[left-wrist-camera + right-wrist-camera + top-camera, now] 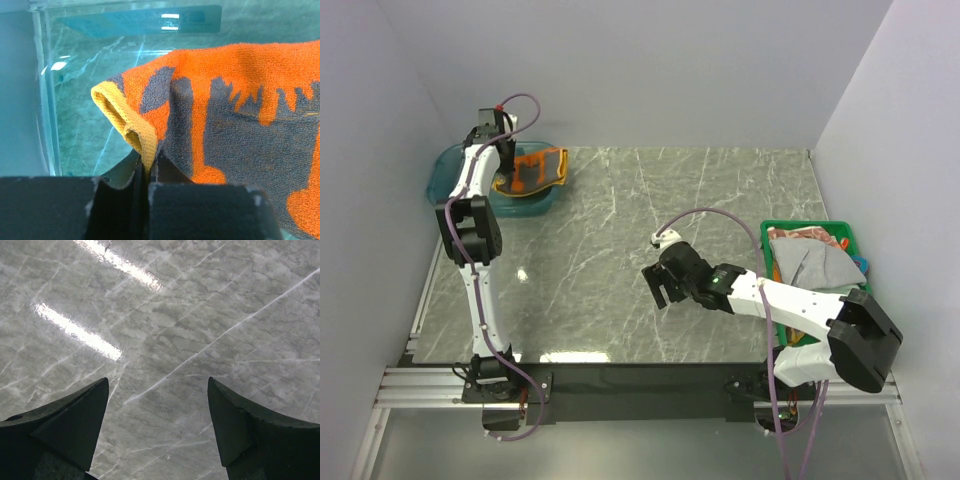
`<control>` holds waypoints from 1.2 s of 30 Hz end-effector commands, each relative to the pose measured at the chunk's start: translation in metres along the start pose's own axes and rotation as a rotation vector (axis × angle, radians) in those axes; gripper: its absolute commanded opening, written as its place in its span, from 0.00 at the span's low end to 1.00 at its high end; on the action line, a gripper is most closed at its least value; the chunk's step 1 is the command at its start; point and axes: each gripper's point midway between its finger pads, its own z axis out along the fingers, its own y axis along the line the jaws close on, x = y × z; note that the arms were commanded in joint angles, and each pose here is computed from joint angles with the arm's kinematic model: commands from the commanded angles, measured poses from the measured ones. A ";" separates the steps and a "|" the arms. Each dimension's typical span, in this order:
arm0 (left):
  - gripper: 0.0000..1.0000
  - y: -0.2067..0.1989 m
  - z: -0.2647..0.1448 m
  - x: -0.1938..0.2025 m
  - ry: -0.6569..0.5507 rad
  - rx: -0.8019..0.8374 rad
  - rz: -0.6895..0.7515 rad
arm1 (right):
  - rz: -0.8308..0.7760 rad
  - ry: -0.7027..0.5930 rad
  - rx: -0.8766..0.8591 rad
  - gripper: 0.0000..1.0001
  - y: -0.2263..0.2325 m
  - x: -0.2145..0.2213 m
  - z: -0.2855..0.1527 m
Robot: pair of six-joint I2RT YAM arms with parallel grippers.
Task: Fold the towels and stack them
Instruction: Neatly place the folded towel into the bin
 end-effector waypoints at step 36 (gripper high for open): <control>0.22 0.067 0.021 0.013 0.026 -0.295 0.056 | -0.029 0.004 0.002 0.86 0.007 -0.013 0.006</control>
